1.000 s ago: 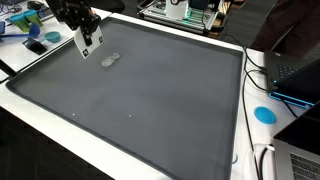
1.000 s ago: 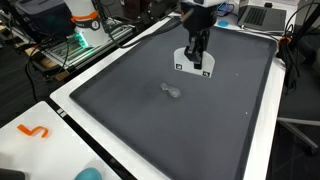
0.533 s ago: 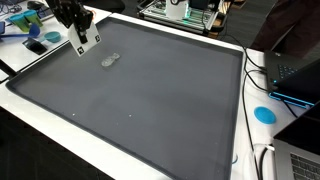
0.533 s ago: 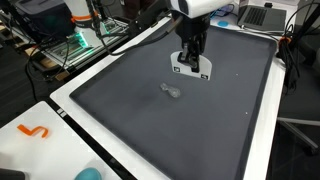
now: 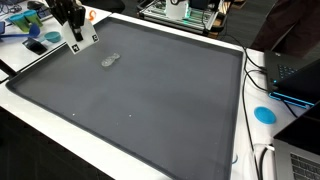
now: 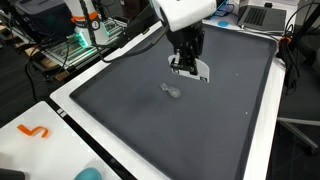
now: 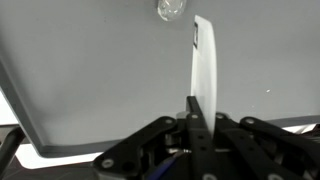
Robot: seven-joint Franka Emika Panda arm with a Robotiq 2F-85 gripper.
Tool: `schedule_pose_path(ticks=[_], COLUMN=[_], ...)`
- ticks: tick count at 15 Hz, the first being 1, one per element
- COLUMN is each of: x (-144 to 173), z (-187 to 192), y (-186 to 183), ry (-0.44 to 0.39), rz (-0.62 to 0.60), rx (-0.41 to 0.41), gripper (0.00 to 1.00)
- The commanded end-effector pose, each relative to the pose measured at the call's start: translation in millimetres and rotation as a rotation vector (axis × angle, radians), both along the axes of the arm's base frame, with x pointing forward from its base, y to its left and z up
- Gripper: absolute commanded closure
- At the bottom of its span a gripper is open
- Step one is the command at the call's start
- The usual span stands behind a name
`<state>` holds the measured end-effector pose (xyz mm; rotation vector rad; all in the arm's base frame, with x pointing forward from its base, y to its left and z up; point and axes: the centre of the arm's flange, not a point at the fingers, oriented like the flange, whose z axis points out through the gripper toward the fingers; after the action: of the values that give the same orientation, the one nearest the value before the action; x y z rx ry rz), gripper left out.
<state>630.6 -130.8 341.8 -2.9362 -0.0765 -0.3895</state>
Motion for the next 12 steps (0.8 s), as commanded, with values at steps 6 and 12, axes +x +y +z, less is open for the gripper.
schedule_pose_path(ticks=[6, 12], x=[-21, -30], z=[-15, -22], y=[-38, -49], ry=[-0.057, -0.055], rz=[-0.076, -0.076], rx=[0.042, 0.038], gripper=[0.99, 0.99])
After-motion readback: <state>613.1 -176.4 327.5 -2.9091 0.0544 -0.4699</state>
